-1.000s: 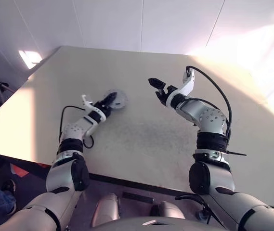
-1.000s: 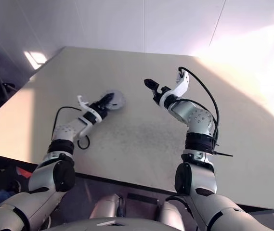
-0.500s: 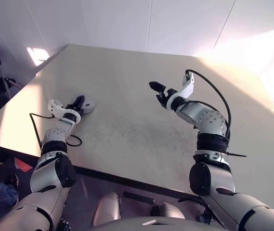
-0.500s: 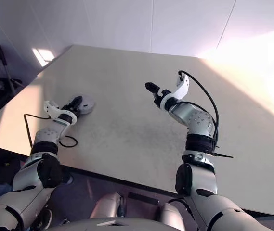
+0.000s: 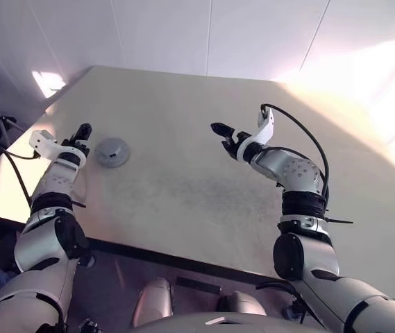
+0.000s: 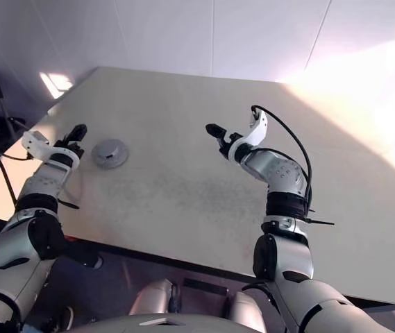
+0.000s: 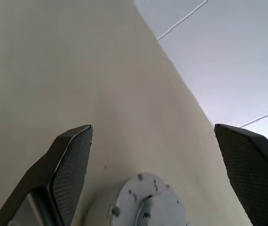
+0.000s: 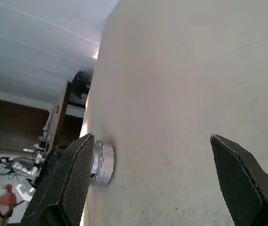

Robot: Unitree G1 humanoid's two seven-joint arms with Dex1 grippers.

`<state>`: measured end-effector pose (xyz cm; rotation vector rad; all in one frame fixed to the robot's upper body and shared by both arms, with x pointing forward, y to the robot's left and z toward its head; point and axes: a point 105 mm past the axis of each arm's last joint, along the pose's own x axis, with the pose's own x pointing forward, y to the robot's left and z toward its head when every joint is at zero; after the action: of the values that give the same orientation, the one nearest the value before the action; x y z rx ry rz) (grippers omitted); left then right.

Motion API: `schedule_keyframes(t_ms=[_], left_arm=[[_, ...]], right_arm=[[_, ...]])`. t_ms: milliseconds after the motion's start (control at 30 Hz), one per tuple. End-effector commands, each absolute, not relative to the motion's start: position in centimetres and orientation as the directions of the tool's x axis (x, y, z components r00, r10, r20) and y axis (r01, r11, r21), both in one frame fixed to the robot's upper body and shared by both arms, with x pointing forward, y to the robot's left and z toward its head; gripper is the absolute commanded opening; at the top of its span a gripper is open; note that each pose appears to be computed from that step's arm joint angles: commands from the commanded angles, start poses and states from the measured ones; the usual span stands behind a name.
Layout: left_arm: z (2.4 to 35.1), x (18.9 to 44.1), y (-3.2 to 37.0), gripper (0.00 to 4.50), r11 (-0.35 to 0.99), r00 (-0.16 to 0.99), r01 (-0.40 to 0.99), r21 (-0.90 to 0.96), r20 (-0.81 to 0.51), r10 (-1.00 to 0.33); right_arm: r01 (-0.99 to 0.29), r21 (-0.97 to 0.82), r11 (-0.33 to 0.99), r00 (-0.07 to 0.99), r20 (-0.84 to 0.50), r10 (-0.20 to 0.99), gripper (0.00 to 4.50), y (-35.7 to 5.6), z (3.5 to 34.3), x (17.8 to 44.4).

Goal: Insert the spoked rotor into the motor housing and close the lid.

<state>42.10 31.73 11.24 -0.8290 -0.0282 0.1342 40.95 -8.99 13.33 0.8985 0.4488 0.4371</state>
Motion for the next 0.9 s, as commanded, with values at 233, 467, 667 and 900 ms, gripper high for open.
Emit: schedule_keyframes(t_ms=[233,467,667,900], left_arm=[[17.3,43.0,22.3,4.35,0.818,0.911,0.405,-0.410,0.257,-0.322],[15.1,40.4,13.3,4.35,0.711,0.725,0.687,-0.148,0.072,-0.686],[11.1,39.2,9.5,4.35,0.649,0.650,0.759,0.052,-0.108,-0.752],[11.5,39.5,8.8,4.35,0.659,0.663,0.749,0.066,-0.071,-0.745]], right_arm=[[-0.442,0.267,0.856,0.890,0.014,0.455,4.44,-12.0,17.7,41.2],[-0.492,-0.090,0.866,0.870,-0.090,0.484,4.44,-17.1,16.6,40.7],[-0.479,-0.262,0.838,0.875,-0.219,0.431,4.44,-20.4,14.0,40.5],[-0.446,-0.328,0.832,0.891,-0.249,0.380,4.44,-21.4,12.9,40.9]])
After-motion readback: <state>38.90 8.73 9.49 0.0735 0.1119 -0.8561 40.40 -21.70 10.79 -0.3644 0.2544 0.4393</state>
